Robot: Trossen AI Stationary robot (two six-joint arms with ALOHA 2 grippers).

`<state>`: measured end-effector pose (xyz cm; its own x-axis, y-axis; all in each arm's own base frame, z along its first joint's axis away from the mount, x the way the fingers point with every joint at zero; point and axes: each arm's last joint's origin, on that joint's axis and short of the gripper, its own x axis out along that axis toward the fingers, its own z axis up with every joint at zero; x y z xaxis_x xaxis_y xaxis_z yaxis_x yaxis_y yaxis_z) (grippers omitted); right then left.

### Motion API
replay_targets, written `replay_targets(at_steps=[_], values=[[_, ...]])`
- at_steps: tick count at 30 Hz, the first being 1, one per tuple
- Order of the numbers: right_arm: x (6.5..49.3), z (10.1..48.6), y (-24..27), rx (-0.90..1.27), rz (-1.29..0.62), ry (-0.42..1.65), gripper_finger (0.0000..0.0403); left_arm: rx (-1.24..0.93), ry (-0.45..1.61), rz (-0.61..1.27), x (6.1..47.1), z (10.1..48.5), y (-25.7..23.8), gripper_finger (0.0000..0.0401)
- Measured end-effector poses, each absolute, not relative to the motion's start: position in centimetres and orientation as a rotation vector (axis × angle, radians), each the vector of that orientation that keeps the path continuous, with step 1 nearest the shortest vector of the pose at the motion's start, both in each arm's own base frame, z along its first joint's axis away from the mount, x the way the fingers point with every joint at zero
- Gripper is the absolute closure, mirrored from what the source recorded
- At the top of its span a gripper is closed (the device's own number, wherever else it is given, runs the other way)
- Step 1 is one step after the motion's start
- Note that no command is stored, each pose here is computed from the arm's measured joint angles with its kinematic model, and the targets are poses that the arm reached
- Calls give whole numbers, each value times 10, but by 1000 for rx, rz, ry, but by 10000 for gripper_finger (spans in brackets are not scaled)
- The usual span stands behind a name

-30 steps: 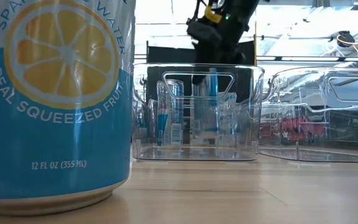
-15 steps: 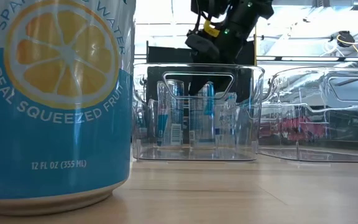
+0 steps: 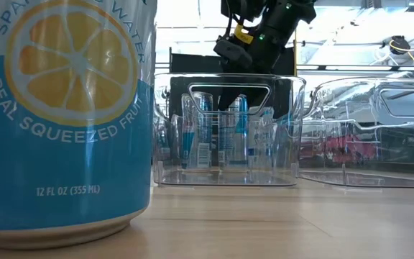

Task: Sort soda cans
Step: Put the top blue soda can into the middle transparent bin, then put the top white-blue soda can into the right transparent bin

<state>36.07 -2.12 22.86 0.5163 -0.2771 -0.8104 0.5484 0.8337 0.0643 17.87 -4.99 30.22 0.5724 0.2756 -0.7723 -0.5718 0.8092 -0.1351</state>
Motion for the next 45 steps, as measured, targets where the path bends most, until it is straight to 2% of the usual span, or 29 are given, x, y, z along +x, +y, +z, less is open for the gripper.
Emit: replay_targets(at_steps=[7,15,19,26,31,37,45], values=[[361,229,-21,331,-508,901,162,-396,822,512,179,302,-50,8],[357,232,-22,320,-513,901,103,-399,821,513,179,302,-50,8],[353,245,-22,328,-505,863,88,-400,821,514,179,302,-50,8],[331,287,-22,311,-527,724,87,-401,821,514,179,302,-50,8],[311,318,-28,273,-661,584,87,-401,820,514,179,302,-50,8],[297,336,-46,350,-744,466,87,-401,820,514,179,302,-50,8],[305,352,-80,470,-642,443,87,-399,821,513,179,302,-50,8]])
